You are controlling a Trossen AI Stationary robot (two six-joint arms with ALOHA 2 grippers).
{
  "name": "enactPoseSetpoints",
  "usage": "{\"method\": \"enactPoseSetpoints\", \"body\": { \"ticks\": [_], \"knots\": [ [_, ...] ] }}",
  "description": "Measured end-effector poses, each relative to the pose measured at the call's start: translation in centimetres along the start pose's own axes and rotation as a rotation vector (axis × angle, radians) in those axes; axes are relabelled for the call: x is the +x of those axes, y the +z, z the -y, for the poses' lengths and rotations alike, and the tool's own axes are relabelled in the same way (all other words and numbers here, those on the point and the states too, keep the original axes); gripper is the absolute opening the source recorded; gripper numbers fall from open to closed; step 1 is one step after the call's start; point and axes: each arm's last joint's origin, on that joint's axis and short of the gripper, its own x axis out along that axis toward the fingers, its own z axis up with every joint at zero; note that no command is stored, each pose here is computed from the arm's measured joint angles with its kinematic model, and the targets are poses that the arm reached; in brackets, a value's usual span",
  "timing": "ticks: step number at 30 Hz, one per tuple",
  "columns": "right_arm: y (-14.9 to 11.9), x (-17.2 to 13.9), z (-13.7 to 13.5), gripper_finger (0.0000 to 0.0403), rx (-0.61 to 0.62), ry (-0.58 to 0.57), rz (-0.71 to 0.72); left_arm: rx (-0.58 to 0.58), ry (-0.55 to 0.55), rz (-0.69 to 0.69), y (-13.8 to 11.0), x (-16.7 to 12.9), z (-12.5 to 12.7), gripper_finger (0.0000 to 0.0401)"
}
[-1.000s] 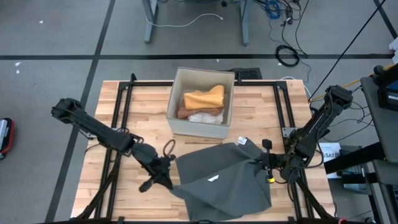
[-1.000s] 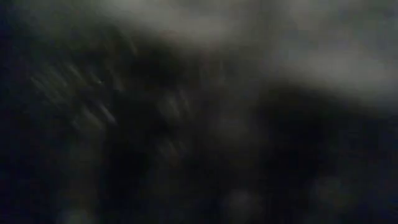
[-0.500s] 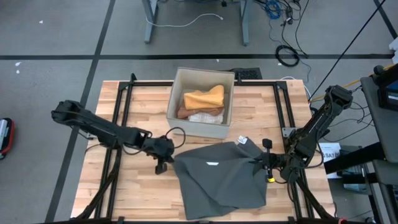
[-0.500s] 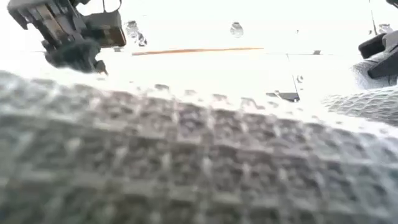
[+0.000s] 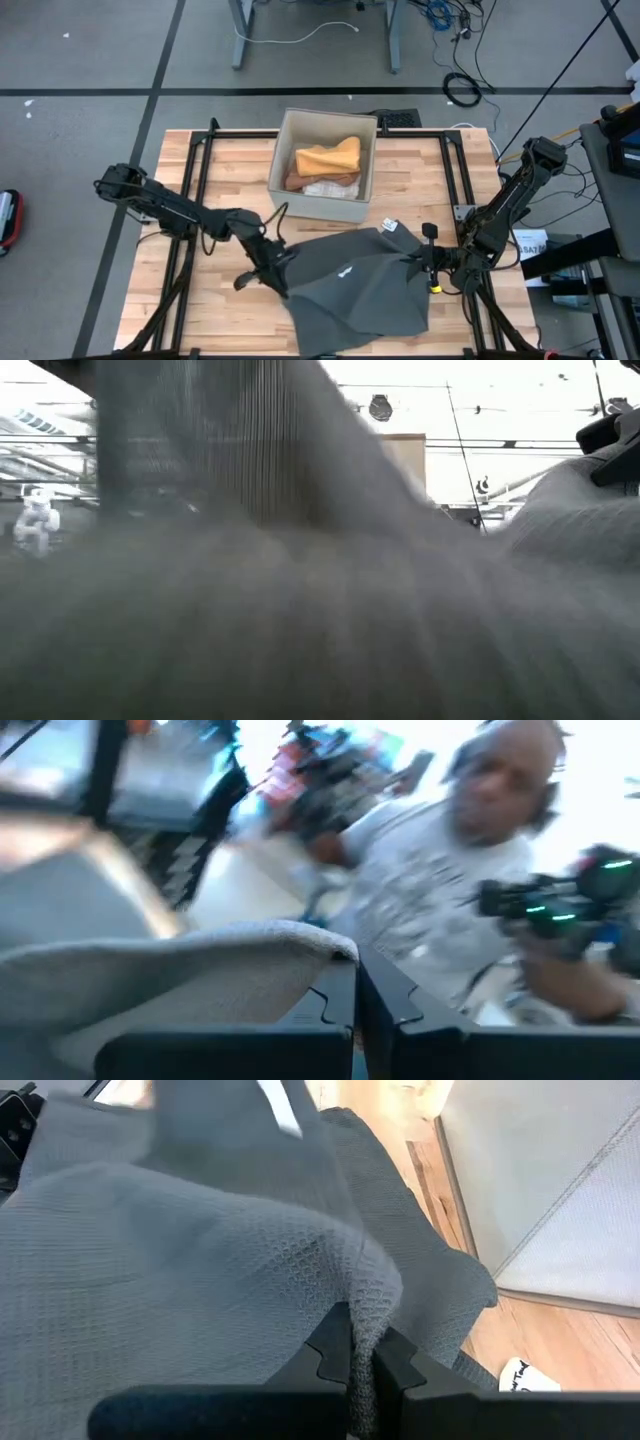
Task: Fold towel
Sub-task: Fold the orange towel
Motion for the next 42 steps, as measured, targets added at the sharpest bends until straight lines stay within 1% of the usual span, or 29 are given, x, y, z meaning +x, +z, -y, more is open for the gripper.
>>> {"method": "enactPoseSetpoints", "body": {
  "ticks": [2,3,4,5,8,9,10,11,15,18,20,22,28,30,32,34,36,40,42],
  "knots": [
    [0.0,0.0,0.0,0.0000,-0.002,-0.002,-0.002,0.021,-0.064,0.018,0.7,0.3,0.5,0.0000],
    [0.0,0.0,0.0,0.0000,-0.004,-0.002,-0.003,0.007,-0.054,0.003,0.5,0.3,0.4,0.0000],
    [0.0,0.0,0.0,0.0000,-0.005,-0.003,-0.004,-0.035,0.003,-0.039,0.0,0.1,-0.1,0.0000],
    [-0.1,0.0,0.0,0.0000,-0.006,-0.004,-0.004,-0.094,0.108,-0.097,-0.8,-0.3,-0.9,0.0000],
    [-0.1,0.0,0.0,0.0000,-0.013,-0.006,-0.004,-0.276,0.591,-0.325,-4.4,-2.5,-3.7,0.0000],
    [-0.1,0.0,0.0,0.0000,-0.012,-0.006,-0.004,-0.310,0.710,-0.379,-5.2,-3.2,-4.4,0.0000],
    [-0.1,0.0,0.0,0.0000,-0.012,-0.005,-0.003,-0.334,0.765,-0.408,-5.8,-3.6,-4.9,0.0000],
    [-0.1,0.0,0.0,0.0000,-0.012,-0.006,-0.003,-0.355,0.778,-0.422,-6.3,-3.9,-5.4,0.0000],
    [-0.1,0.0,0.0,0.0000,-0.008,-0.006,-0.004,-0.415,0.699,-0.433,-7.5,-4.0,-6.7,0.0000],
    [-0.1,0.0,0.0,0.0000,-0.006,-0.006,-0.003,-0.461,0.662,-0.464,-8.5,-3.9,-7.5,0.0000],
    [0.0,0.0,0.0,0.0000,-0.005,-0.006,-0.003,-0.479,0.640,-0.469,-8.8,-3.9,-7.7,0.0000],
    [-0.1,0.0,0.0,0.0000,-0.003,-0.006,-0.004,-0.493,0.622,-0.470,-8.8,-4.1,-7.8,0.0000],
    [-0.1,0.0,0.0,0.0000,-0.003,-0.006,-0.004,-0.496,0.640,-0.472,-8.8,-4.2,-7.9,0.0000],
    [-0.1,0.0,0.0,0.0000,0.003,-0.006,-0.004,-0.498,0.628,-0.470,-8.8,-4.2,-7.9,0.0000],
    [-0.1,0.0,0.0,0.0000,0.006,-0.006,-0.004,-0.497,0.593,-0.461,-8.2,-4.1,-7.6,0.0000],
    [-0.1,0.0,0.0,0.0000,0.007,-0.006,-0.004,-0.458,0.573,-0.431,-7.0,-3.7,-7.3,0.0000],
    [-0.1,0.0,0.0,0.0000,0.008,-0.006,-0.005,-0.443,0.578,-0.437,-6.5,-3.9,-7.0,0.0000],
    [-0.1,0.0,0.0,0.0000,0.017,-0.005,-0.004,-0.479,0.681,-0.500,-7.0,-4.7,-7.1,0.0000],
    [-0.1,0.0,0.0,0.0000,0.020,-0.005,-0.004,-0.504,0.708,-0.536,-7.3,-5.2,-7.1,0.0000]
  ]
}}
